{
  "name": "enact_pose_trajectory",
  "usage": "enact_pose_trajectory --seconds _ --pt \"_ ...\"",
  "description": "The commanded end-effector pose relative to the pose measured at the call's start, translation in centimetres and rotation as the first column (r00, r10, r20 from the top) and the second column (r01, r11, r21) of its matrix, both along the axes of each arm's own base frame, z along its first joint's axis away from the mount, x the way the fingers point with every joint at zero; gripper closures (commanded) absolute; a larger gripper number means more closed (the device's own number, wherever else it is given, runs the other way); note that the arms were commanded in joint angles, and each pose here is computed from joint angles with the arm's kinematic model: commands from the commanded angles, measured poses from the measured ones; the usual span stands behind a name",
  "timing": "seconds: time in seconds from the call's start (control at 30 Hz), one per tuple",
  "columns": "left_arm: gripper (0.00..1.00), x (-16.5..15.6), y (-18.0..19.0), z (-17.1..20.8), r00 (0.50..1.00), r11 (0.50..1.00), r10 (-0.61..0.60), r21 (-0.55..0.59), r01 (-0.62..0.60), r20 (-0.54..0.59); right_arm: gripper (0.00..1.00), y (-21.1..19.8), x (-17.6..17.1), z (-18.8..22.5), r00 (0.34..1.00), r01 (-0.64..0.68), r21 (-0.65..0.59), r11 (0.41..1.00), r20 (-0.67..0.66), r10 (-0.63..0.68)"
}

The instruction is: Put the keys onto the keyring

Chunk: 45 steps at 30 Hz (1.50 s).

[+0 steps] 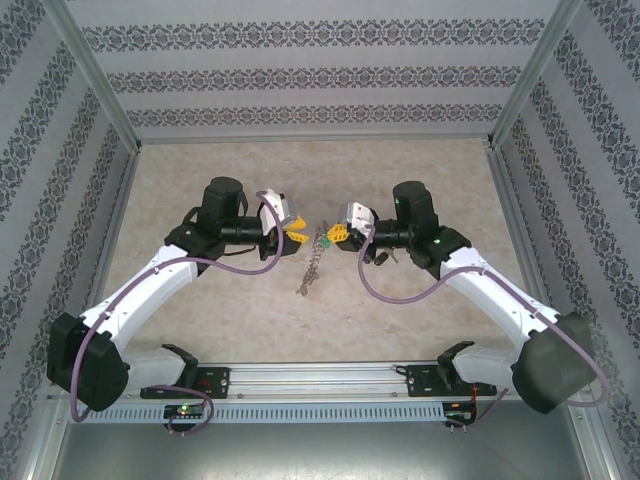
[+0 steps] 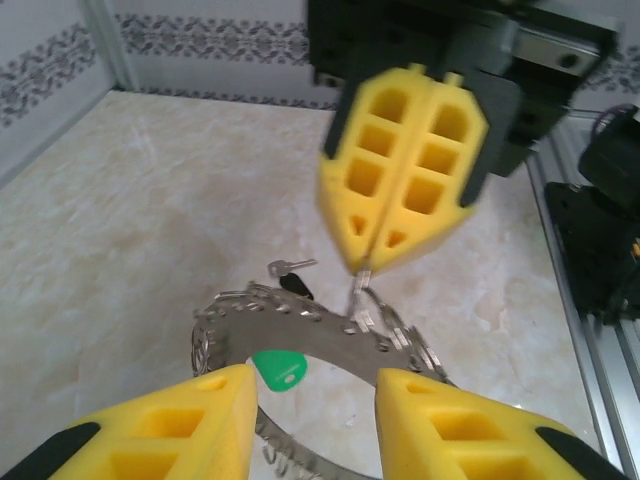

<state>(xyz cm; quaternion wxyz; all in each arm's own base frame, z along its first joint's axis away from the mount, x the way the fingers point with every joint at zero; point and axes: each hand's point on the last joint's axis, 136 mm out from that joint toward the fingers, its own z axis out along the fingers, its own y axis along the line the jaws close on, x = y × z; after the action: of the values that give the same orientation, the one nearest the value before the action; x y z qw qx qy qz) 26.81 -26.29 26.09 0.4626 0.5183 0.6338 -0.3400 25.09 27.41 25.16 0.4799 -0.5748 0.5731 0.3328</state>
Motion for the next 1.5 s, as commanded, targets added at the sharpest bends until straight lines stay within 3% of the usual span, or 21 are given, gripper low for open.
enact_pose_trajectory --seconds 0.0,0.53,0.7,0.93,1.47 --pt "0.65 -1.5 -0.4 0.9 0.988 0.994 -0.110 -0.014 0.112 0.109 1.00 0.9 -1.2 2.1 0.990 -0.138 0.064 0.988 0.034 0.136" --pt "0.73 -1.9 -1.4 0.0 0.974 0.980 -0.196 0.046 0.192 0.112 1.00 1.7 -2.0 2.2 0.979 -0.206 0.064 0.977 0.002 0.206" --pt "0.73 -1.4 -1.7 0.8 0.972 0.983 -0.184 0.015 0.184 0.148 1.00 1.9 -2.0 2.2 0.977 -0.213 0.067 0.975 -0.004 0.214" --pt "0.82 -1.8 -2.0 0.8 0.967 0.974 -0.225 0.013 0.225 0.121 1.00 2.3 -2.1 2.4 0.974 -0.225 0.072 0.972 0.000 0.225" --pt "0.75 -1.1 -0.5 -1.0 0.980 0.985 -0.158 0.088 0.148 0.119 1.00 2.4 -2.3 2.8 0.973 -0.230 0.081 0.970 0.006 0.230"
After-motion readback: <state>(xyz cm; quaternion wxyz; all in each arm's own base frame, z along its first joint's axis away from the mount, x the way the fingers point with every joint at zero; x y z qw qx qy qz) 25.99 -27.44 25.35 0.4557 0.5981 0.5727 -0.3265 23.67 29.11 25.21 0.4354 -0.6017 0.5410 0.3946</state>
